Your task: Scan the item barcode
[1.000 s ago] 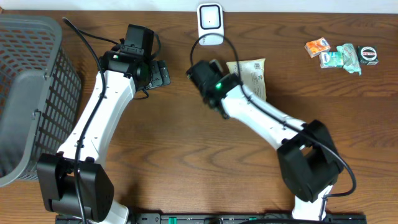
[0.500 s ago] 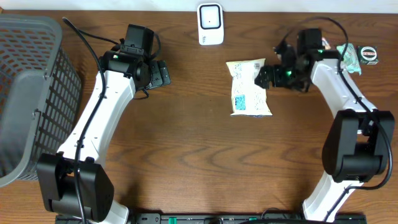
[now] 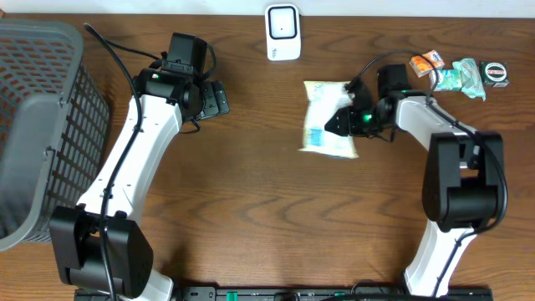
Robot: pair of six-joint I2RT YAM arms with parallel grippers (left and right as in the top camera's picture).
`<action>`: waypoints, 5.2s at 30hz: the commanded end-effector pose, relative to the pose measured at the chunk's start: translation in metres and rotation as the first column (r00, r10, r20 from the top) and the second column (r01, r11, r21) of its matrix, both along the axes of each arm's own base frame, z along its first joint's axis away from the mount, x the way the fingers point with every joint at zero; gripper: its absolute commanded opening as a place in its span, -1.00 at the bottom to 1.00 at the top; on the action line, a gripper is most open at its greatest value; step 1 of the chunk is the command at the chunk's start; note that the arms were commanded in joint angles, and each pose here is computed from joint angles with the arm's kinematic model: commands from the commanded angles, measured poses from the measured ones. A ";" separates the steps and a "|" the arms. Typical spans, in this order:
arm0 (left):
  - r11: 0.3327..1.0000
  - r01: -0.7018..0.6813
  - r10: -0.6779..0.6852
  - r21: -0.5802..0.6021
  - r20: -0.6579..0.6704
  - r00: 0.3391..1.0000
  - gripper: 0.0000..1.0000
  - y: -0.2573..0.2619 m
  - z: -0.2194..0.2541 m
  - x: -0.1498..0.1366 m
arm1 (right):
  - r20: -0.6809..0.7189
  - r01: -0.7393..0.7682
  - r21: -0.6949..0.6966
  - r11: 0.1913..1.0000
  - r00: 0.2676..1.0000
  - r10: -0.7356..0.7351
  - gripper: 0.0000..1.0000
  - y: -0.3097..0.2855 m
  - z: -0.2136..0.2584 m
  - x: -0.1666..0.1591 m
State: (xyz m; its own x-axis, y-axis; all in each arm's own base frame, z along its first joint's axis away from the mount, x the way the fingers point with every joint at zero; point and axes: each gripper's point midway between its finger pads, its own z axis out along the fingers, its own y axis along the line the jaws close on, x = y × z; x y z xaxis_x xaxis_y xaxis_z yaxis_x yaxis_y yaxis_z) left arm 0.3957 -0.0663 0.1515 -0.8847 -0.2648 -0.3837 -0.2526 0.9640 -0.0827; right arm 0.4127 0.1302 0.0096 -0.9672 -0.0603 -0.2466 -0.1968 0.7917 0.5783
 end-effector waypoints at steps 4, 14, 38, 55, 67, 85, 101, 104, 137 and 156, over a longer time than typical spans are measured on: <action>1.000 -0.005 0.005 0.002 -0.004 1.000 0.95 0.002 -0.001 -0.001 | -0.055 0.014 0.026 1.000 0.998 -0.012 -0.97 0.010 -0.005 -0.005; 1.000 -0.005 0.005 0.002 -0.004 1.000 0.95 0.002 -0.001 -0.001 | 0.298 0.236 -0.523 0.819 0.951 -0.084 -0.97 -0.053 0.099 0.038; 1.000 -0.005 0.005 0.002 -0.004 1.000 0.96 0.002 -0.001 -0.001 | 0.246 0.220 -0.964 0.148 0.950 0.193 -0.98 -0.054 0.083 0.008; 1.000 -0.005 0.005 0.002 -0.004 1.000 0.95 0.002 -0.001 -0.001 | 0.235 0.051 -0.894 0.445 0.899 0.369 0.15 0.088 0.067 -0.035; 1.000 -0.005 0.005 0.002 -0.004 1.000 0.95 0.002 -0.001 -0.001 | 0.153 -0.089 -0.634 0.768 0.959 0.238 0.39 0.063 0.087 0.007; 1.000 -0.006 0.006 0.002 -0.004 1.000 0.96 0.002 -0.001 -0.001 | -0.135 -0.265 -0.422 0.867 0.964 0.230 -0.74 0.066 -0.015 -0.016; 1.000 -0.006 0.006 0.002 -0.004 1.000 0.95 0.002 -0.001 -0.001 | 0.535 0.198 -0.263 0.944 0.844 -0.028 -0.97 0.088 0.146 0.143; 1.000 -0.005 0.005 0.002 -0.004 1.000 0.95 0.002 -0.001 -0.001 | 0.585 0.257 -0.190 0.948 0.805 -0.101 -0.98 0.092 0.159 0.158; 1.000 -0.005 0.005 0.002 -0.004 1.000 0.95 0.002 -0.001 -0.001 | 0.614 0.601 -0.394 0.696 0.735 -0.287 -0.98 -0.116 0.164 0.180; 1.000 -0.005 0.005 0.002 -0.004 1.000 0.95 0.002 -0.001 -0.001 | 0.384 0.593 -0.595 0.543 0.803 -0.456 0.99 -0.227 0.136 0.102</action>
